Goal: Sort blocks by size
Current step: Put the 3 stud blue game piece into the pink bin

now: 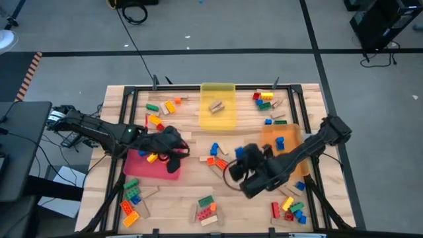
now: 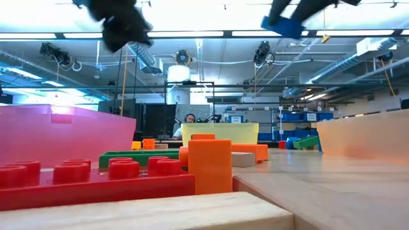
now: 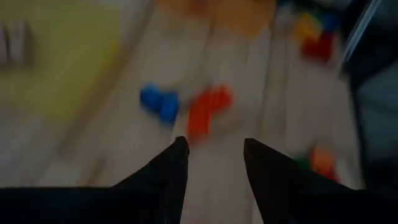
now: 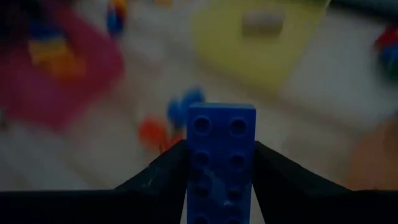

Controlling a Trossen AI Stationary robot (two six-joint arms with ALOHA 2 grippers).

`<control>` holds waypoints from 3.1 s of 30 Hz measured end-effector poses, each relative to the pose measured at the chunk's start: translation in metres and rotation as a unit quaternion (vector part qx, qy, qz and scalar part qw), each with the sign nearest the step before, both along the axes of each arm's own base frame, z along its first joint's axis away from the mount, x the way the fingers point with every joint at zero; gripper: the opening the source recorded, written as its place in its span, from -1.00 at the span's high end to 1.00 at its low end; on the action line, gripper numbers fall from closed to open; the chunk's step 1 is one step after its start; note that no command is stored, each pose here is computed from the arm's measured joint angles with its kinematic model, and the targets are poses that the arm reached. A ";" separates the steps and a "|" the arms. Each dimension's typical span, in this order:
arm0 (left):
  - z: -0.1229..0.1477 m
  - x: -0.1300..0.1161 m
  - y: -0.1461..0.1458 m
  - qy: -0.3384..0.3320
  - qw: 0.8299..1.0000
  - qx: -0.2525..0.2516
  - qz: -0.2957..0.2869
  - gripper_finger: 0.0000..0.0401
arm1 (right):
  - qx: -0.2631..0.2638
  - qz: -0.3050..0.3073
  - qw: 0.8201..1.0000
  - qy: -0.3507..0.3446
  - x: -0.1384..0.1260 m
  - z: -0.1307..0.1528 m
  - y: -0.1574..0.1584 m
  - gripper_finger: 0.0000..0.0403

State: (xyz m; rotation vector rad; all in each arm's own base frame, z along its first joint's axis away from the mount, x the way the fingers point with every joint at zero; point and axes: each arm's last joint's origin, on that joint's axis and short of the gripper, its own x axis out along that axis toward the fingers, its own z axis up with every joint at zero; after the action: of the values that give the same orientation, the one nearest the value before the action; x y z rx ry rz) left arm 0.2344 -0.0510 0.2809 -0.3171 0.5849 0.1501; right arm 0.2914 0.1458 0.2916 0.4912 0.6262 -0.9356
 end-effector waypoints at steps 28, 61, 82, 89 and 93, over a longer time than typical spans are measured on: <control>0.052 0.112 0.012 -0.158 0.936 0.243 0.198 0.18 | -0.071 0.145 0.977 -0.141 0.033 0.099 -0.146 0.17; 0.053 0.116 0.015 -0.154 0.929 0.273 0.196 0.18 | -0.171 0.351 0.916 -0.096 0.031 0.114 -0.156 0.17; 0.063 0.116 0.008 -0.190 0.922 0.293 0.166 0.18 | -0.165 0.363 0.914 -0.066 0.005 0.123 -0.156 0.17; 0.062 0.117 0.013 -0.199 0.926 0.262 0.187 0.18 | -0.189 0.371 0.905 -0.090 0.013 0.126 -0.154 0.17; 0.065 0.117 0.016 -0.215 0.924 0.246 0.199 0.18 | -0.195 0.375 0.902 -0.090 0.013 0.127 -0.154 0.17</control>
State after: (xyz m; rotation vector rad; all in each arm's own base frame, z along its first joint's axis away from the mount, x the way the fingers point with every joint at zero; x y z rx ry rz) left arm 0.3517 -0.0350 0.3455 0.0320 0.0271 0.5937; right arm 0.3047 -0.0083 0.4186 -0.0453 0.3881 -0.2542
